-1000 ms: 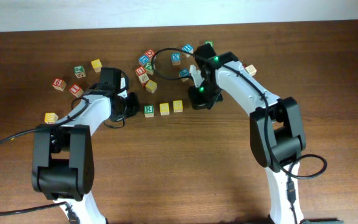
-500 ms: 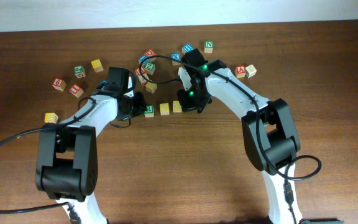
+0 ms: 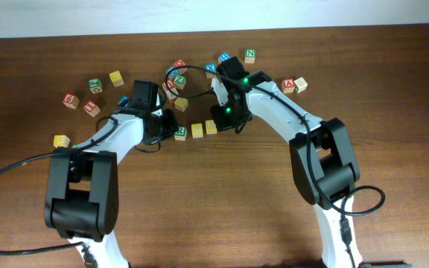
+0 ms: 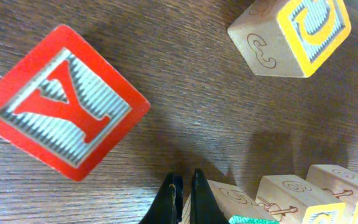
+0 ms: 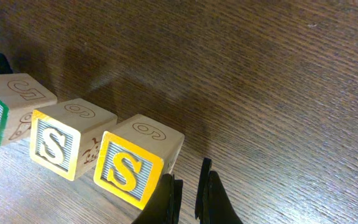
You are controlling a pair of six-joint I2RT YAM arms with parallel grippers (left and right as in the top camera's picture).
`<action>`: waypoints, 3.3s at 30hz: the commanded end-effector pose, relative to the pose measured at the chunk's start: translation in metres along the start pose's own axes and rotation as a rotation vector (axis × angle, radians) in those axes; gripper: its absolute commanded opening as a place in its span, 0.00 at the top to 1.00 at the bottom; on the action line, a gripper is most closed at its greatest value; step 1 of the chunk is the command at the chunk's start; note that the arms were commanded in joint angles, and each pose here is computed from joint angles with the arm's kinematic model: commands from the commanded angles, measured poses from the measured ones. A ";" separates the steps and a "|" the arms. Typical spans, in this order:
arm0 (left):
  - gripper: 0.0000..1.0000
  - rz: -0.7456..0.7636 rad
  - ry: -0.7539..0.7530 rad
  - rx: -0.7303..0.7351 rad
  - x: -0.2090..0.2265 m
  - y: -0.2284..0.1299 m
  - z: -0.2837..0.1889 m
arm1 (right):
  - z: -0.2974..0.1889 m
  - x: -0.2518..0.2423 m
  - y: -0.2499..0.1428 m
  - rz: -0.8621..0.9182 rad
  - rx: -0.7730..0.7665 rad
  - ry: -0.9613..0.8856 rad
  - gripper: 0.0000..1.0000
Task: Spell out RSS
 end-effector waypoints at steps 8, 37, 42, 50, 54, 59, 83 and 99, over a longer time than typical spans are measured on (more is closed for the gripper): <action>1.00 -0.081 0.000 0.026 -0.005 -0.011 0.006 | 0.006 0.006 -0.009 -0.016 0.046 0.031 0.96; 1.00 -0.177 0.013 0.030 -0.020 -0.028 0.010 | 0.006 0.007 -0.009 -0.060 0.044 0.042 0.96; 1.00 -0.198 0.009 0.026 -0.021 -0.027 0.010 | 0.006 0.010 -0.015 -0.051 0.072 0.058 0.96; 1.00 -0.196 0.002 0.021 -0.022 -0.026 0.010 | 0.005 0.009 -0.018 -0.044 0.087 0.059 0.96; 1.00 -0.196 0.004 0.007 -0.022 -0.023 0.007 | -0.011 -0.001 -0.011 -0.026 0.045 0.046 0.96; 1.00 -0.180 -0.001 -0.118 -0.030 -0.007 -0.021 | -0.040 -0.015 -0.002 -0.002 -0.010 0.028 0.96; 1.00 0.459 0.042 -0.101 -0.012 -0.079 -0.055 | -0.198 -0.055 0.047 0.074 -0.291 0.033 0.96; 1.00 0.504 -0.006 -0.061 -0.016 -0.080 -0.017 | -0.198 -0.057 0.046 0.079 -0.289 0.039 0.96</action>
Point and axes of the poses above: each gripper's point midway between its finger pads, its own z axis out along the fingers, its own x axis along the line the jaws close on, y = z × x, the point moved 5 cm from there along -z, back along the fingers, and after that the axes turned 13 degrees about -z, right-handed, at the moved point
